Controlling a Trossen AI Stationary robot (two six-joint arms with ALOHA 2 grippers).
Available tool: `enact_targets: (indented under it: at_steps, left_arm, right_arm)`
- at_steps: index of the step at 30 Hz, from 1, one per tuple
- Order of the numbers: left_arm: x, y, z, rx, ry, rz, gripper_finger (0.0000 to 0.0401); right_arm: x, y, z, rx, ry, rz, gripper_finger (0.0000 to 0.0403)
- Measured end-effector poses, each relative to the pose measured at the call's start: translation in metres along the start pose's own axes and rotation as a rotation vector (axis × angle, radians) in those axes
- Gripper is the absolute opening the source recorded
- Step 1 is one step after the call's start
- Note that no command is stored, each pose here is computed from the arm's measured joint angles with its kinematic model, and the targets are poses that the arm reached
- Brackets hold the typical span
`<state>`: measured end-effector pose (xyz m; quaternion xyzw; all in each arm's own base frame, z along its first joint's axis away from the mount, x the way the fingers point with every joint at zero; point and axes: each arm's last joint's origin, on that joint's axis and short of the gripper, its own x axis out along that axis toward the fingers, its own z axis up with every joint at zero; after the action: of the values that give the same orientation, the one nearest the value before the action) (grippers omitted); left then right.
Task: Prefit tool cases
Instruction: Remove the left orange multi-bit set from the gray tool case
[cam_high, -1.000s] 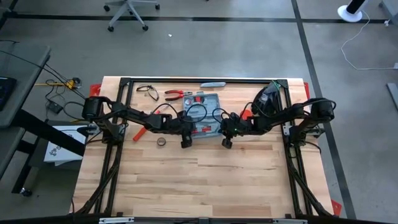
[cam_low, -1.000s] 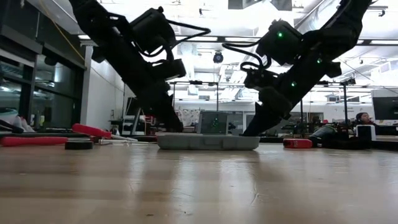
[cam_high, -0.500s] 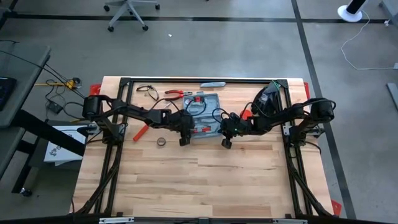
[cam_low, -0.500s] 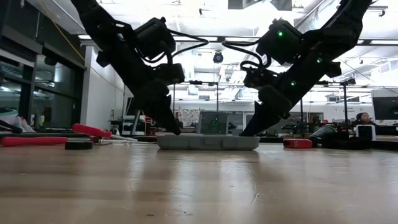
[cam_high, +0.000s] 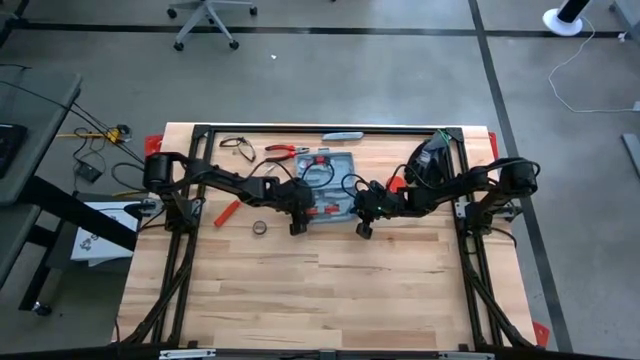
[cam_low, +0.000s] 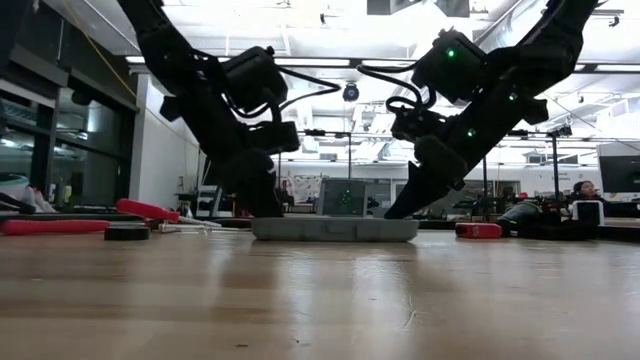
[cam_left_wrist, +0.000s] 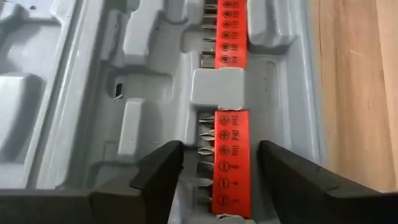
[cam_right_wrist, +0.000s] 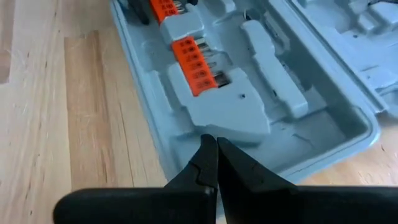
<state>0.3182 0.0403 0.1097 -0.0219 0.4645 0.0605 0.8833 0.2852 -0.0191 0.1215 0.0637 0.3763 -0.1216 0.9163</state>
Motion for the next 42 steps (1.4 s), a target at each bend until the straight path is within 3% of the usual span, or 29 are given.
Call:
enact_targets:
  at_steps: [3,8,10,19,29,38,40,42]
  left_arm:
    - [0.006,0.0,-0.003,-0.016,0.019,0.019,0.0176]
    - [0.011,-0.001,-0.005,-0.029,0.026,-0.001,0.0069]
    - [0.011,-0.001,-0.005,-0.024,0.025,0.006,0.0054]
    - [0.005,-0.008,-0.003,0.001,0.0,0.078,0.0052]
    - [-0.031,-0.014,0.011,0.042,-0.079,0.159,0.0043]
    - [-0.047,-0.017,0.019,0.067,-0.143,0.216,0.004]
    - [-0.048,-0.017,0.02,0.072,-0.147,0.226,0.001]
    - [-0.05,-0.016,0.02,0.072,-0.144,0.235,0.0004]
  right_arm:
    - [0.0,0.0,0.0,0.0,0.001,0.0,0.0]
    - [0.0,0.0,0.0,0.002,0.002,0.0,0.0]
    - [0.0,0.0,-0.001,0.001,0.006,-0.001,0.0]
    - [0.0,0.0,0.0,0.0,0.003,-0.002,0.0]
    - [0.0,0.0,-0.001,-0.002,0.015,-0.009,0.0]
    - [0.0,0.0,-0.001,-0.002,0.017,-0.009,0.0]
    - [0.0,0.0,-0.001,-0.002,0.017,-0.009,0.0]
    - [0.0,0.0,-0.002,-0.002,0.017,-0.009,0.0]
